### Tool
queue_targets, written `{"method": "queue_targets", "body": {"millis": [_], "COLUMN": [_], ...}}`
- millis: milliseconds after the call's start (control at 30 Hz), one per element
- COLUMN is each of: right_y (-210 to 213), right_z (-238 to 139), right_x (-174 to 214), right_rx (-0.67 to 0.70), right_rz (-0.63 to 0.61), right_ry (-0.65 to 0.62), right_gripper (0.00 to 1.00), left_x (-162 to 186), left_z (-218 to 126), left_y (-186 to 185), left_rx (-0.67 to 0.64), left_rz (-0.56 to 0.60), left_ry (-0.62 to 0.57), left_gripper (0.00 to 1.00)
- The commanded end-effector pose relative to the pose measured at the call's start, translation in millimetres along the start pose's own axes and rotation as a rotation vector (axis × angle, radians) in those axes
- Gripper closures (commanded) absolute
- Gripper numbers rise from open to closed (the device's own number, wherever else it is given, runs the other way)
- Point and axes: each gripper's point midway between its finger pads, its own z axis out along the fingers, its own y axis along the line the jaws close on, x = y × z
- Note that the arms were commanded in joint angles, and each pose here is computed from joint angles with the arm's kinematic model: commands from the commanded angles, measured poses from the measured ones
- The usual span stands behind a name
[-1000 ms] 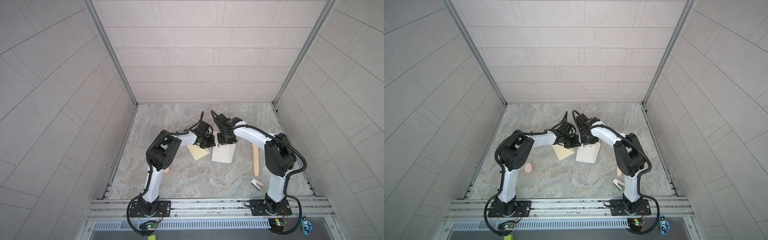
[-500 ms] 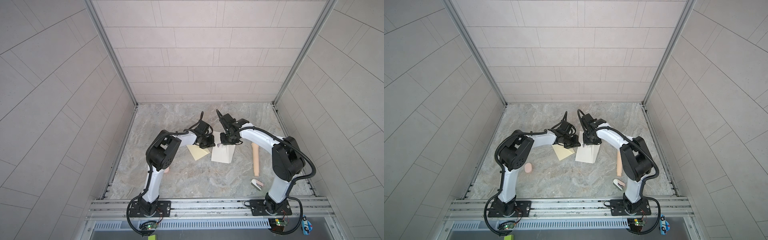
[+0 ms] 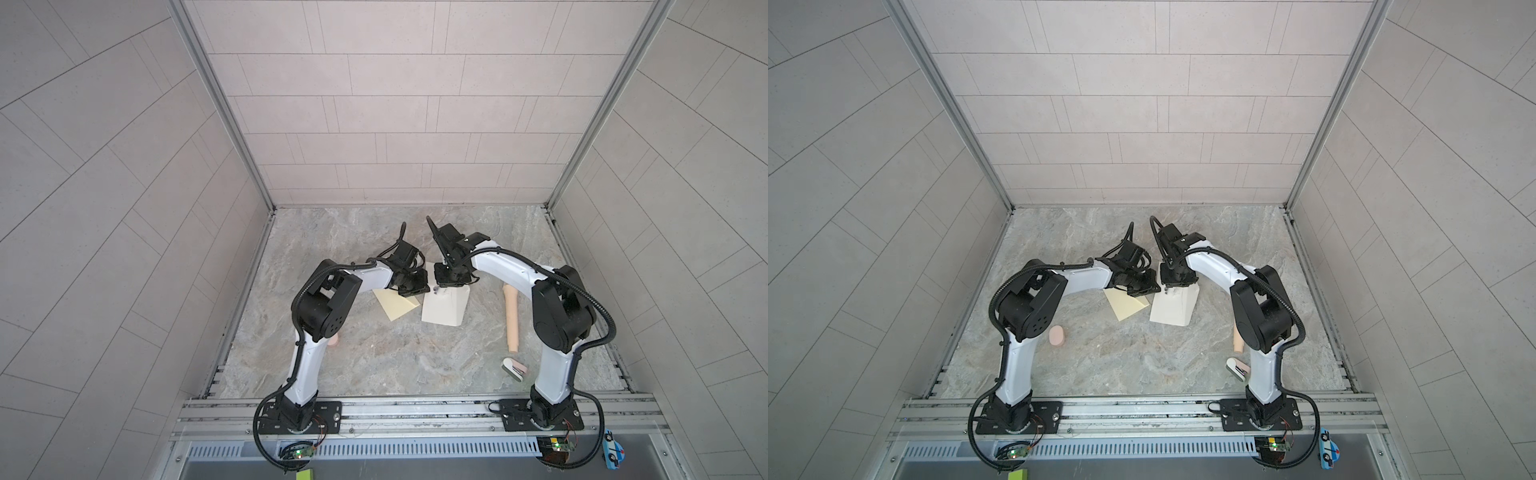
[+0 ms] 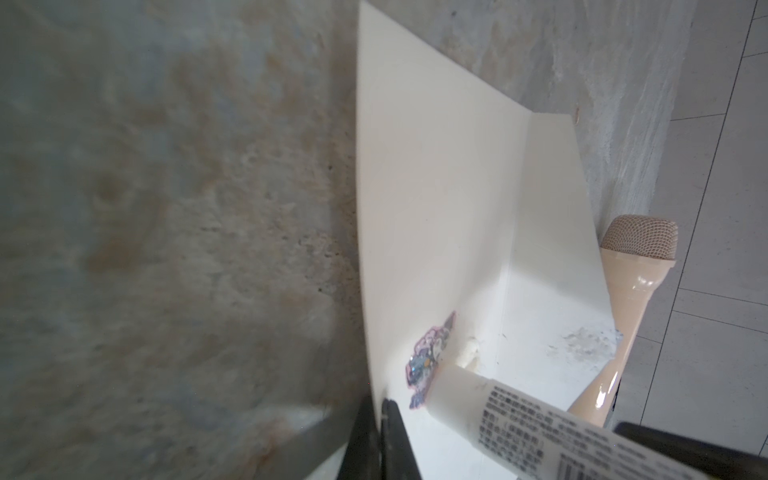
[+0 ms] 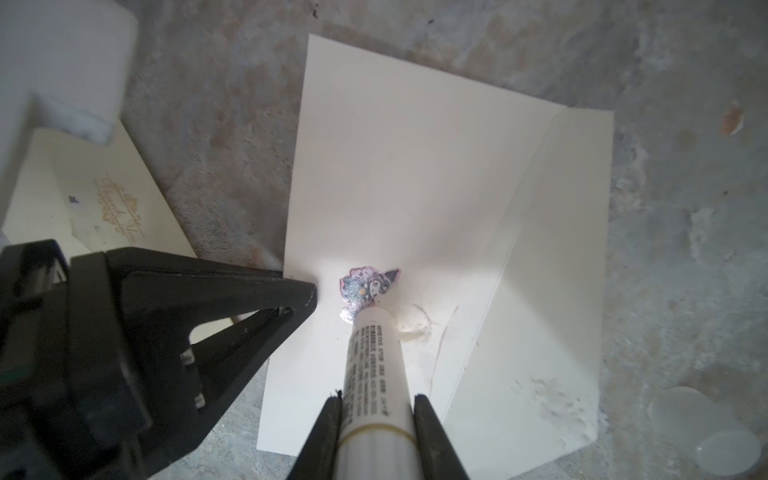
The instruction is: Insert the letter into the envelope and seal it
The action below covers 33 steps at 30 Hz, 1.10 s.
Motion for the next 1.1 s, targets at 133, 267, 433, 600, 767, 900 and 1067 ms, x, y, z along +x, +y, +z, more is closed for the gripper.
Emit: {"method": "queue_targets", "body": {"millis": [133,267,433,600,767,900,1067], "right_y": [-31.8,-54.6,-65.8,-69.8,-79.0,-84.8,-84.1], "right_z": [19.7,16.6,20.0,22.0,22.9,22.9,22.7], "right_x": [9.6,8.1,12.3,14.4,17.4,18.8,19.5], "right_rx": [0.203,0.331,0.362,0.350,0.357,0.360,0.355], "right_rz": [-0.007,-0.013,-0.011,-0.001,0.015,0.026,0.025], "right_ry": [0.046,0.028,0.040,0.051,0.066,0.069,0.073], "right_gripper": [1.00,1.00,1.00,1.00,1.00,1.00,1.00], "left_x": [13.5,13.2,16.1,18.9,19.9,20.0,19.4], "left_z": [-3.7,-6.3,-6.7,-6.7,-8.6,-9.6,-10.6], "left_y": [12.0,14.1,18.6,21.3,25.3,25.7,24.7], "left_rx": [-0.063,-0.073,-0.082,-0.089,-0.098,-0.097,-0.097], "left_rz": [-0.001,-0.004,-0.010,-0.009,-0.014,-0.013,-0.011], "left_ry": [0.025,0.019,0.028,0.033,0.033,0.032,0.031], "left_gripper": [1.00,1.00,1.00,1.00,1.00,1.00,1.00]}}
